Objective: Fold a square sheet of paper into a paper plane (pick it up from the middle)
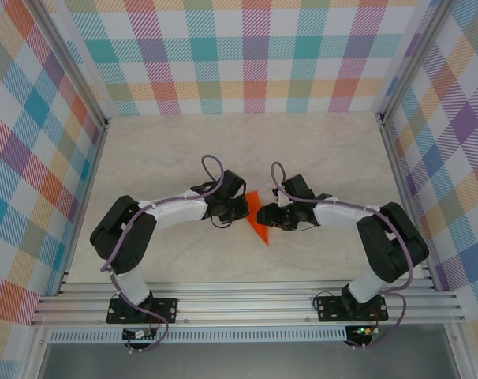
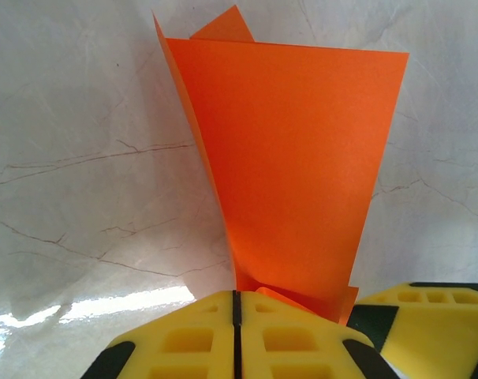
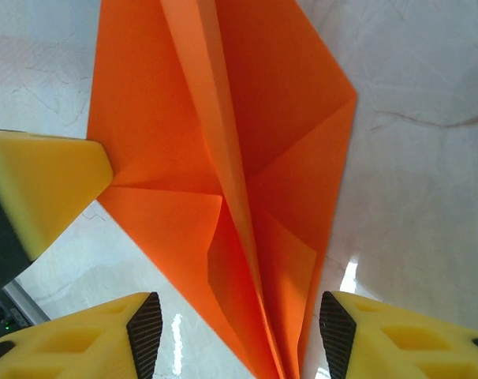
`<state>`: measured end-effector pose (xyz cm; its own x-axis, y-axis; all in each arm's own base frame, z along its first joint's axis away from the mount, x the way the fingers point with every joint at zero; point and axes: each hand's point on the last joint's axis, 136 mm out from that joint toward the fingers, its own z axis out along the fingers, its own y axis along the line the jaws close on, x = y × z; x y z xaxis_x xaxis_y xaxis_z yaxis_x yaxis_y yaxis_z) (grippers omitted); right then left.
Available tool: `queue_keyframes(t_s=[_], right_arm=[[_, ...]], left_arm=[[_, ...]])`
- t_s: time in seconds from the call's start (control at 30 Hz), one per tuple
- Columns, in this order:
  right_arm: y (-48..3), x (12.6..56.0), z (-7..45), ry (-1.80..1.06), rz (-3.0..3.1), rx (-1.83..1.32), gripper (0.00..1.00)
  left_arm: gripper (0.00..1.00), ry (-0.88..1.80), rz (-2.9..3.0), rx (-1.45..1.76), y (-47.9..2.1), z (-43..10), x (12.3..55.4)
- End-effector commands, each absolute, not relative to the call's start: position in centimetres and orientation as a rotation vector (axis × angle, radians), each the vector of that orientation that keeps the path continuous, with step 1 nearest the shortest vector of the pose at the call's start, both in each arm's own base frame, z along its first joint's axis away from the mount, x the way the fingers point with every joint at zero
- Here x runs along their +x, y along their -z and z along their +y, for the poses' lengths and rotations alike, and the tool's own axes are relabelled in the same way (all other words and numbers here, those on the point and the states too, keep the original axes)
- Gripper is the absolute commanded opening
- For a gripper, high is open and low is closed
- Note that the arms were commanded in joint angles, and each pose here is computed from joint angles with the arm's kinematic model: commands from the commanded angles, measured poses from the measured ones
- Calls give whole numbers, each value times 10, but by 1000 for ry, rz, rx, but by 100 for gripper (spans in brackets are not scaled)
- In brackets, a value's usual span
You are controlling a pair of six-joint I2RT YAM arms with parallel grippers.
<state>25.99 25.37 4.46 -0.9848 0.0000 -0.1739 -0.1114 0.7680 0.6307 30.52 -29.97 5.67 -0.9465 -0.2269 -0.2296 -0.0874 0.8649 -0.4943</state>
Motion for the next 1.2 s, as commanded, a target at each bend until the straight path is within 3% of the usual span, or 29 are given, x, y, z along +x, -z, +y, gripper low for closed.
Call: queue_keyframes(t_s=[0.0,0.23,0.5,0.73,1.03,1.17], right_arm=[[-50,265,263,-1058,2781,-160,57],[-46,264,268,-1084,2793,-183,52],[-40,261,270,-1016,2823,-243,36],[-32,259,273,-903,2864,-299,32],[-23,260,272,-742,2894,-336,34],[-21,260,271,-698,2905,-360,29]], left_arm=[[9,714,2746,-203,-62,-300,302],[9,704,2751,-201,-61,-300,302],[9,697,2755,-206,-60,-299,303],[9,691,2751,-215,-61,-298,304],[10,679,2754,-212,-62,-296,303],[10,680,2753,-213,-62,-296,302]])
